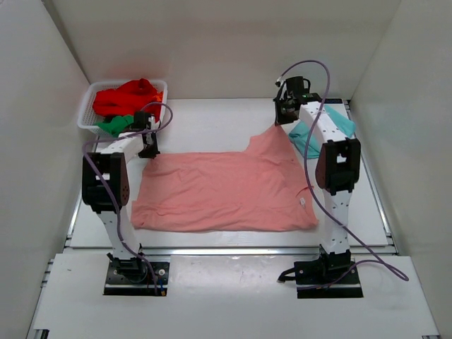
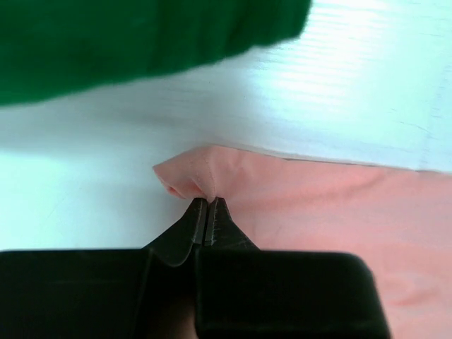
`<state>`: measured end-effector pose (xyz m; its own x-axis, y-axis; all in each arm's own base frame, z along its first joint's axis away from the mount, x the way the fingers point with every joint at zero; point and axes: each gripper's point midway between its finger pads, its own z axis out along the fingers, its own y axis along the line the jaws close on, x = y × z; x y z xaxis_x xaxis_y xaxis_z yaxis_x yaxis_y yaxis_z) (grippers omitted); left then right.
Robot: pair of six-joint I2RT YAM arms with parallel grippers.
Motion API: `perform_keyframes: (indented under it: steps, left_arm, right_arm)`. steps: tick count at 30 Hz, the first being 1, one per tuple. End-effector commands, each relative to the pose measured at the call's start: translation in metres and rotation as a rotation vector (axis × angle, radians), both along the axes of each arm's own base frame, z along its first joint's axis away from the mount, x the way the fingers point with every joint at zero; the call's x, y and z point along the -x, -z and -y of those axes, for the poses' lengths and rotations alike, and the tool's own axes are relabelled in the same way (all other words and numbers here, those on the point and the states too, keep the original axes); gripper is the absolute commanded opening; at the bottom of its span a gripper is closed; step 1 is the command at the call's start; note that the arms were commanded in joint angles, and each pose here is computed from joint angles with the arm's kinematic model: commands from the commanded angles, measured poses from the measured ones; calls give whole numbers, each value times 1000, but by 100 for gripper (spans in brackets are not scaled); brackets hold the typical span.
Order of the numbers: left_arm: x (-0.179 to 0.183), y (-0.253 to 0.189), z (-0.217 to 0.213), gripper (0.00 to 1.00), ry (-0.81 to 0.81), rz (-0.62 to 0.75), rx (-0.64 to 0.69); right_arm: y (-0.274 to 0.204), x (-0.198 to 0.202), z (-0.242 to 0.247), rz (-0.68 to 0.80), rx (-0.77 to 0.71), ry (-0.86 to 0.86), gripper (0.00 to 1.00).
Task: Fold and stack the t-shirts
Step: Fold the other side of the tshirt into a rectangle
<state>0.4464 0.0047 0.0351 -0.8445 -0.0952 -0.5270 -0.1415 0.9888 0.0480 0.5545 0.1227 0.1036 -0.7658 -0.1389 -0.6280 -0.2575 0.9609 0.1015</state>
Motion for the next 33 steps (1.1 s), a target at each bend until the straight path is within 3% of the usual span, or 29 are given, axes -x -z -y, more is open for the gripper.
perform_keyframes:
  steps: [1, 10, 16, 33]
  left_arm:
    - [1, -39, 0, 0, 5, 104, 31]
    - [41, -53, 1, 0, 20, 122, 35]
    - [73, -64, -8, 0, 10, 129, 17]
    - [145, -42, -10, 0, 9, 11, -37]
  right_arm:
    - [-97, 12, -9, 209, -9, -35, 0]
    - [-77, 128, -17, 134, -65, -54, 0]
    - [-72, 186, -2, 124, -112, -20, 0]
    - [-45, 276, 13, 71, -187, 23, 0]
